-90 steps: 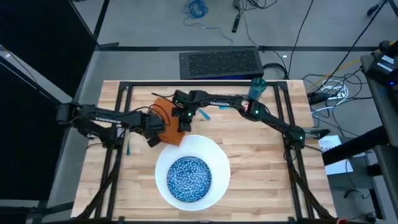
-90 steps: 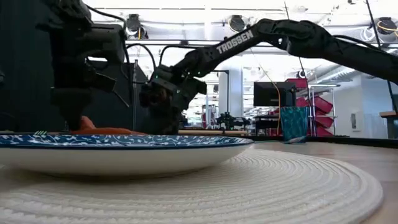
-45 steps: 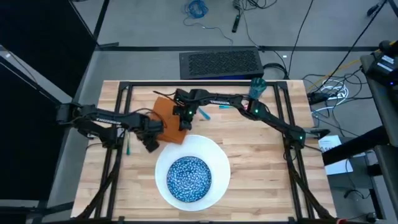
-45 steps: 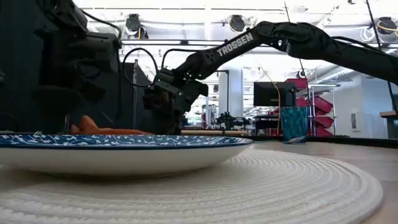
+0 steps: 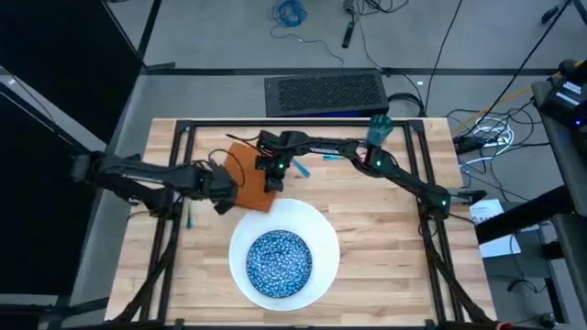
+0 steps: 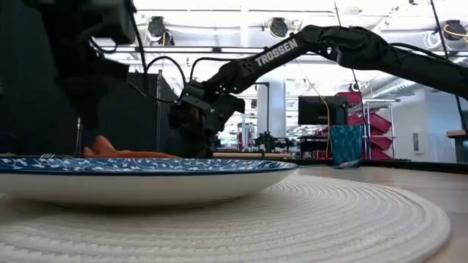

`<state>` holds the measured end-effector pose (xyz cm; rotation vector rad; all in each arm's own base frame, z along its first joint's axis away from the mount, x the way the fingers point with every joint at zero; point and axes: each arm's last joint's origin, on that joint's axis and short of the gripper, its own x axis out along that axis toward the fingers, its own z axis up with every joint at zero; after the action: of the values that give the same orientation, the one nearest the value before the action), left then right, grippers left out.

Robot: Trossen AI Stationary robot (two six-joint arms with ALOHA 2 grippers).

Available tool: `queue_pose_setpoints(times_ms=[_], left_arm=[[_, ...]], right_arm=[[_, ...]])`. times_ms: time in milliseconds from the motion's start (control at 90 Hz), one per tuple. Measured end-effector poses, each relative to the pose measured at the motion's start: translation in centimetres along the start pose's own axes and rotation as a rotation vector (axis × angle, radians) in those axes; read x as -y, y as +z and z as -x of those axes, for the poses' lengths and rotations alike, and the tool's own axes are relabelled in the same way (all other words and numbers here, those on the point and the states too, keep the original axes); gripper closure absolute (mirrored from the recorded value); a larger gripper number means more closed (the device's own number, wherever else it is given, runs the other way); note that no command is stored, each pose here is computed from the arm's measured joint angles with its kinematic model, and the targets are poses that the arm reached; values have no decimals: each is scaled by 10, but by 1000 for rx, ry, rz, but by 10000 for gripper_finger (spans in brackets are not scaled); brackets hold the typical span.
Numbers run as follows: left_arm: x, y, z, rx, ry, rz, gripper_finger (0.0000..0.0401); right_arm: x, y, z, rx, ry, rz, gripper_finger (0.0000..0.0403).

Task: Set table place
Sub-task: Fold the orange table napkin

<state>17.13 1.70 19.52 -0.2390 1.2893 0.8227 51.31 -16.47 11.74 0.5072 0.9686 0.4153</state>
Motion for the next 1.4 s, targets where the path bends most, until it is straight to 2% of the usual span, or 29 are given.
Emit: queue_pose_setpoints(times_ms=[278, 700, 856, 1022, 1122, 1189, 1344, 1400], left_arm=[[4, 15, -25, -52, 33, 4, 297], [14, 11, -48, -202, 27, -36, 297], [15, 9, -48, -240, -28, -39, 297], [18, -2, -50, -345, -115, -43, 297], [19, -7, -47, -383, -115, -46, 297], [19, -6, -38, -352, -112, -39, 297], [14, 5, -1, -99, -141, 8, 297], [10, 6, 4, -56, -148, 24, 297]], right_arm=[[-1, 0, -1, -1, 1, 2, 403], [0, -1, 0, -8, 4, 18, 403], [0, -1, 1, -8, 5, 18, 403], [0, -1, 1, -7, 6, 18, 403], [0, -1, 1, -6, 8, 17, 403], [1, -1, 2, -5, 8, 15, 403], [3, -1, 3, -3, 7, 12, 403], [3, -1, 4, -2, 7, 11, 403]])
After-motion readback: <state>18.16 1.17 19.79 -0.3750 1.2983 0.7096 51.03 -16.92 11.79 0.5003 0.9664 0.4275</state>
